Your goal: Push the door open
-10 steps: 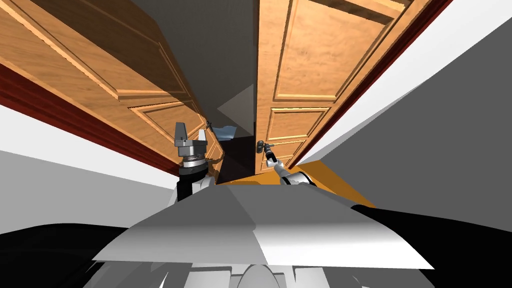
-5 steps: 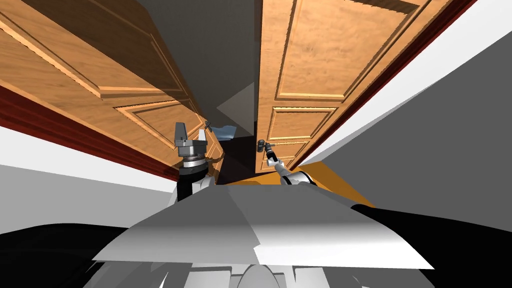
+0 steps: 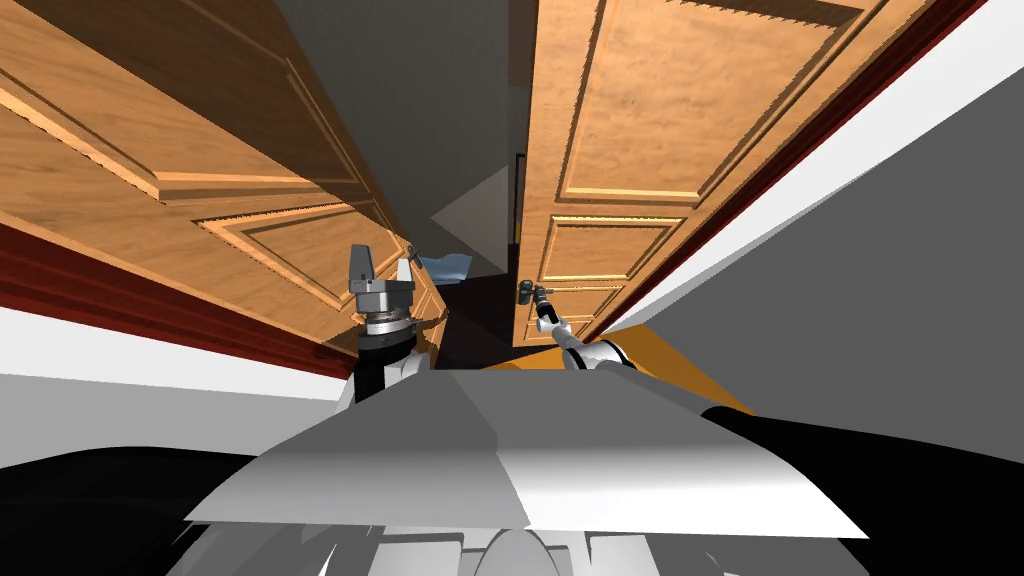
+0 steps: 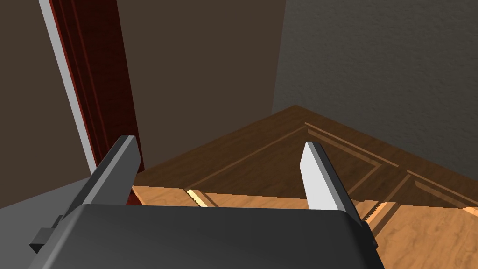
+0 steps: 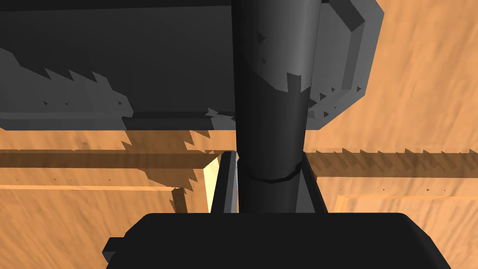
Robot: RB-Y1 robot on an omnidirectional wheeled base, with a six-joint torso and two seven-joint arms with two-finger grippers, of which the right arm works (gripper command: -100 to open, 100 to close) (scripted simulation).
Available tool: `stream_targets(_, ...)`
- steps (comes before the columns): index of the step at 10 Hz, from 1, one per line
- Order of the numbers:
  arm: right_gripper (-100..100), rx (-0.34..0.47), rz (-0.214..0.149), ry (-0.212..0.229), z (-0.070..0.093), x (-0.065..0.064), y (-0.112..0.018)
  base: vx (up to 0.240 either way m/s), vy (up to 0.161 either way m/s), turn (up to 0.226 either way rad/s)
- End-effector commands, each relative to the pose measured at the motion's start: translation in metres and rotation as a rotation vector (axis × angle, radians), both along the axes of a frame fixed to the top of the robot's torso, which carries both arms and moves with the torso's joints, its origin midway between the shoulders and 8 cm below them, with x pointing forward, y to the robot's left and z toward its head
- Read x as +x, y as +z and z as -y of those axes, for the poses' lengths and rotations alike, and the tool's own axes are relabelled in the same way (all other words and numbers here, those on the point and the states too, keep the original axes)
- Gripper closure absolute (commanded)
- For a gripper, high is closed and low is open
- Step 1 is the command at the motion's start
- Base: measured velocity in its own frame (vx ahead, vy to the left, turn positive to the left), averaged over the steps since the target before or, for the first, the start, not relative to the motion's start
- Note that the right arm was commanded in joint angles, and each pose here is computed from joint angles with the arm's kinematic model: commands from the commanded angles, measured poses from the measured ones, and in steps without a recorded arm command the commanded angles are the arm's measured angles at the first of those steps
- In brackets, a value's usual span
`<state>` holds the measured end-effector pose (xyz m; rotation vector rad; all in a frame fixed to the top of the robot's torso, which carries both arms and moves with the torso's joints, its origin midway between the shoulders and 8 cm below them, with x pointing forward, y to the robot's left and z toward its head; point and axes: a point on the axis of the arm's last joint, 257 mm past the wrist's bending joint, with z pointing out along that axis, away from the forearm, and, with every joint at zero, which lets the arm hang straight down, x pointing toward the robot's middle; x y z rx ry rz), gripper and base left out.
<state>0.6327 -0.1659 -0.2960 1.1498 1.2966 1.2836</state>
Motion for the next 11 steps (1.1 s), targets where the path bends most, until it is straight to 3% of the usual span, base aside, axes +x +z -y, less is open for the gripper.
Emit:
stream_targets(1, 100, -0.007, -0.005, -0.025, 0.017, -0.001, -0.001, 0.120, 0.103, -0.062)
stream_targets(2, 100, -0.004, 0.011, -0.023, 0.015, 0.002, 0.006, 0.049, 0.047, -0.032)
stream_targets(3, 100, -0.004, 0.010, -0.051, 0.031, 0.002, 0.006, 0.098, 0.089, -0.050)
stream_targets(5, 100, -0.004, 0.010, -0.051, 0.031, 0.002, 0.006, 0.083, 0.075, -0.040)
stream_targets(6, 100, -0.004, 0.009, -0.079, 0.047, 0.003, 0.005, 0.113, 0.116, -0.055)
stream_targets(8, 100, -0.003, 0.008, -0.107, 0.062, 0.003, 0.005, 0.173, 0.121, -0.081)
stream_targets(9, 100, -0.003, 0.008, -0.107, 0.062, 0.003, 0.005, 0.117, 0.105, -0.049)
stream_targets(10, 100, -0.002, 0.007, -0.134, 0.077, 0.002, 0.005, 0.123, 0.156, -0.068)
stream_targets(11, 100, -0.005, -0.015, -0.137, 0.078, -0.001, -0.005, 0.120, 0.123, -0.058)
